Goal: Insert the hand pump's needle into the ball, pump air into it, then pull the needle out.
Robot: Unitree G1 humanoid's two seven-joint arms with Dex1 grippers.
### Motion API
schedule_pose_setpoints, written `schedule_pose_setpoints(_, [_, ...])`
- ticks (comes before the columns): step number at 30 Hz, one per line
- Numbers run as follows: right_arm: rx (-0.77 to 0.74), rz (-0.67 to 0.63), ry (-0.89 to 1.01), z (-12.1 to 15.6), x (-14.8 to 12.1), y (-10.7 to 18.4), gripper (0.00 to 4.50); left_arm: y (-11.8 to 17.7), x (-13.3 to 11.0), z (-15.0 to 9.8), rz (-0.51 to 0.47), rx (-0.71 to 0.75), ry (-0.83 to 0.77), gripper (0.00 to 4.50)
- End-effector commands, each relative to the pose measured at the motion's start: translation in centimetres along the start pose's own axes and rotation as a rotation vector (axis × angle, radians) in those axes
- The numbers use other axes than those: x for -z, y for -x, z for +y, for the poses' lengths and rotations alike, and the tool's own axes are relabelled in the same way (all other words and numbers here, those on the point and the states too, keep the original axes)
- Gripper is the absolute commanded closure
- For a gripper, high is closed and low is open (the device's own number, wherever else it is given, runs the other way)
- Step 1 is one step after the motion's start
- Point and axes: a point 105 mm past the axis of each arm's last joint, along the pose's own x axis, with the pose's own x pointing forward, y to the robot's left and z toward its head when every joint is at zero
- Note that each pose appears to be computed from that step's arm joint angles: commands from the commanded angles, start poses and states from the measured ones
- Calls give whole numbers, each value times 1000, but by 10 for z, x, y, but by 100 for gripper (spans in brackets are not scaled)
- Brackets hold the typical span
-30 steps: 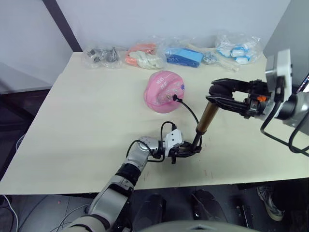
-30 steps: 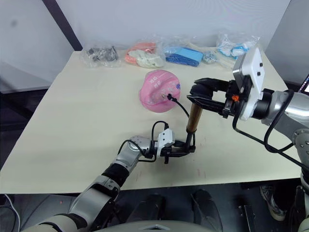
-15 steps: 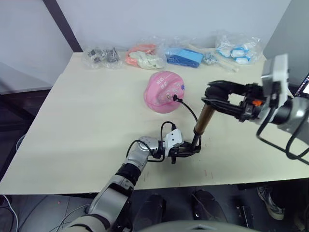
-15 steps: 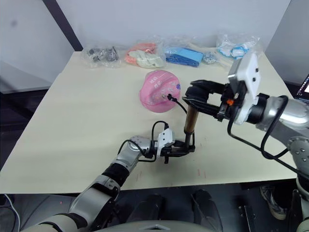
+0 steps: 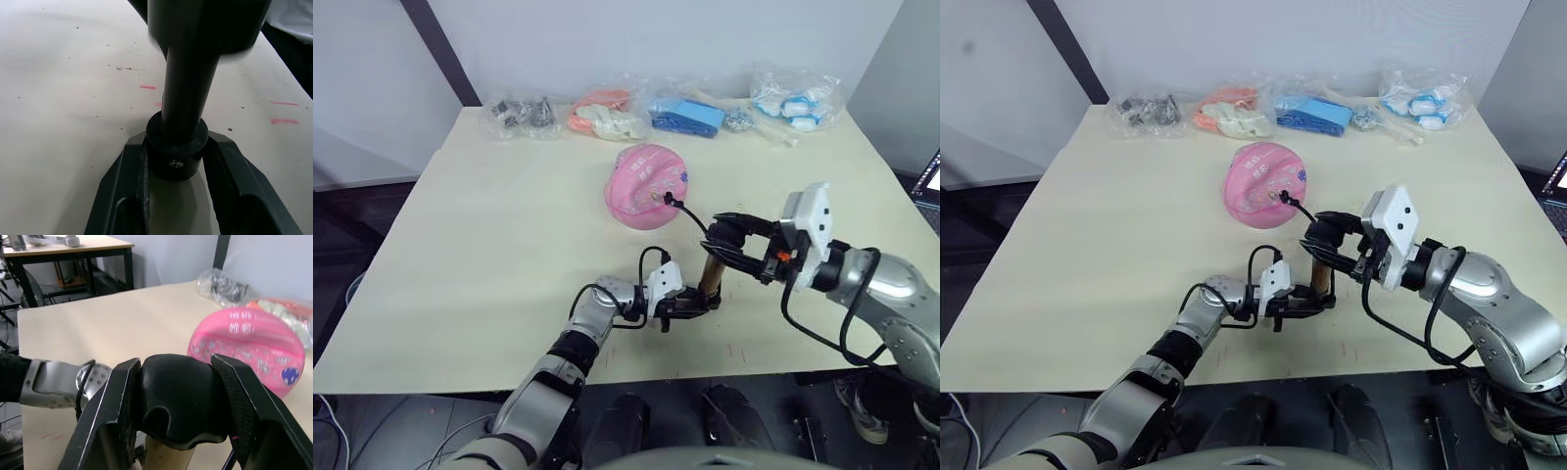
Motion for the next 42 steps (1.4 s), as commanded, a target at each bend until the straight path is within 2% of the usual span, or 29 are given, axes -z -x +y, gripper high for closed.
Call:
schedule_pose_setpoints(1, [-74, 56, -81, 18, 26, -7, 269, 1, 7, -3, -4, 7, 84, 338])
schedule_pose_setpoints(10, [-65, 87, -100, 19, 43, -7, 269, 1, 1, -3, -21, 15, 38, 338])
schedule_pose_setpoints(16, [-54, 63, -75, 11, 31, -4, 269, 0, -1, 1, -49, -21, 51, 338])
schedule_pose_setpoints(30, [-74, -53, 47, -7, -50, 20, 269, 1, 5, -1, -8, -26, 36, 338])
schedule_pose_setpoints(42, [-50, -80, 150, -22, -95, 34, 269, 0, 6, 1, 11, -24, 38, 338])
